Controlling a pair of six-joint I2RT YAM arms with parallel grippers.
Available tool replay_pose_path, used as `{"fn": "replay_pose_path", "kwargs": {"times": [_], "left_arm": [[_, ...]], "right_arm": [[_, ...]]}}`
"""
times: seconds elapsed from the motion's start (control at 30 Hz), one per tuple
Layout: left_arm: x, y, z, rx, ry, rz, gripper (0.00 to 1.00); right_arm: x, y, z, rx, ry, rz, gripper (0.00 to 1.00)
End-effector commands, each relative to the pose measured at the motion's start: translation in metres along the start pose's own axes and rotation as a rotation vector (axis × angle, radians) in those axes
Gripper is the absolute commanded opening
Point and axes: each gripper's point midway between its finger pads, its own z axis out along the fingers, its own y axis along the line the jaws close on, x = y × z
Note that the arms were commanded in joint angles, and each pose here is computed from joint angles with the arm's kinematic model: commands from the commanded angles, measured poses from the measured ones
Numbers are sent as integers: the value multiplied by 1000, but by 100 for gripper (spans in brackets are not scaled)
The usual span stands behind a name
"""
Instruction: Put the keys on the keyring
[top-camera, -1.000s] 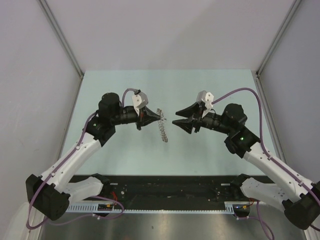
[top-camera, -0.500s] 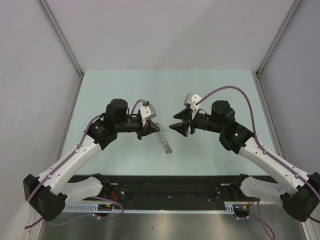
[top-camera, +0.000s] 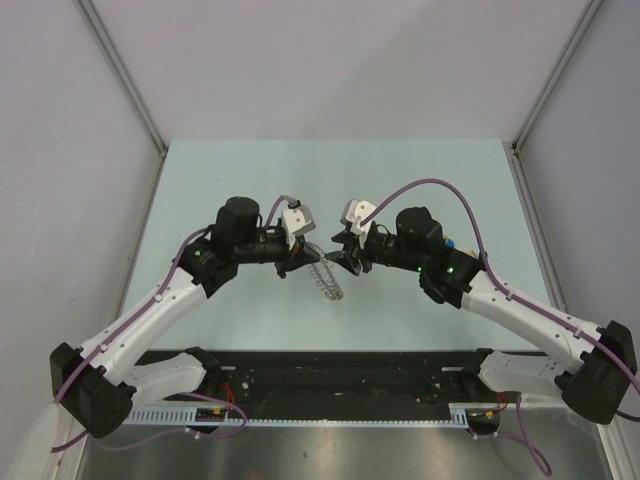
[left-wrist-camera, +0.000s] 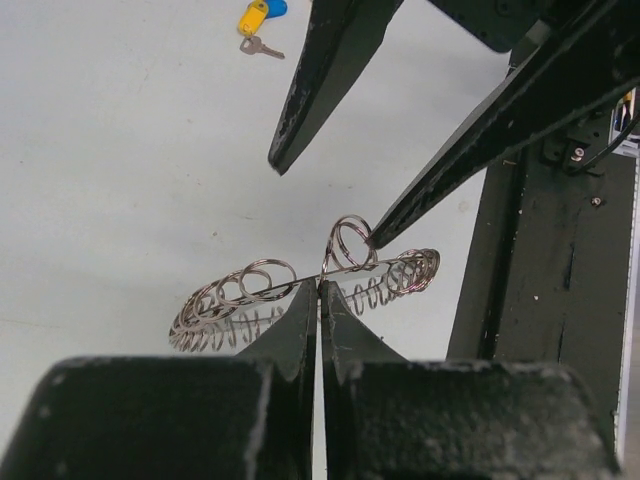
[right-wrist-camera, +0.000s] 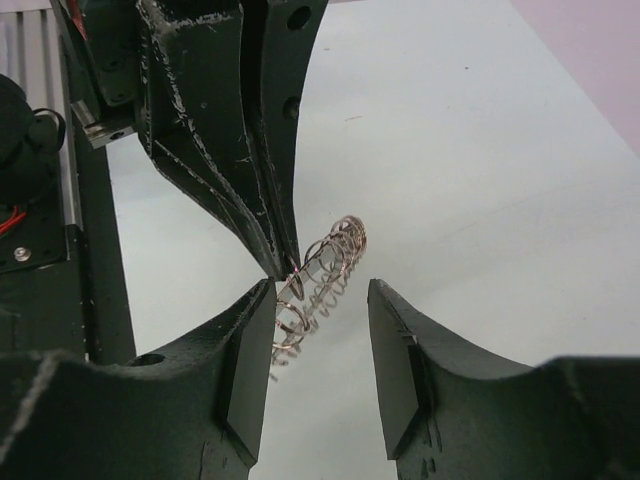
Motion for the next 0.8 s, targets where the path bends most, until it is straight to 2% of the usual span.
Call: {"fn": "replay_pose_path", "kwargs": {"times": [0.0,0.33,0.6,0.77], "left_arm": [[-37,2,-4,-20,-96,35,0],[-45,2,-8,-44,-125,6,0],[-46,-1,-7,-48,-129,-33,0],[-47,-1,-9,-61,-138,-73,0]], "right_arm": [[-30,-12,10,64,-73,-69,46],[-13,-21,21,185,0,-100,40],[-21,-19,20,290,-41,-140,31],[-18,-17,22,333,-23,-167,26]]}}
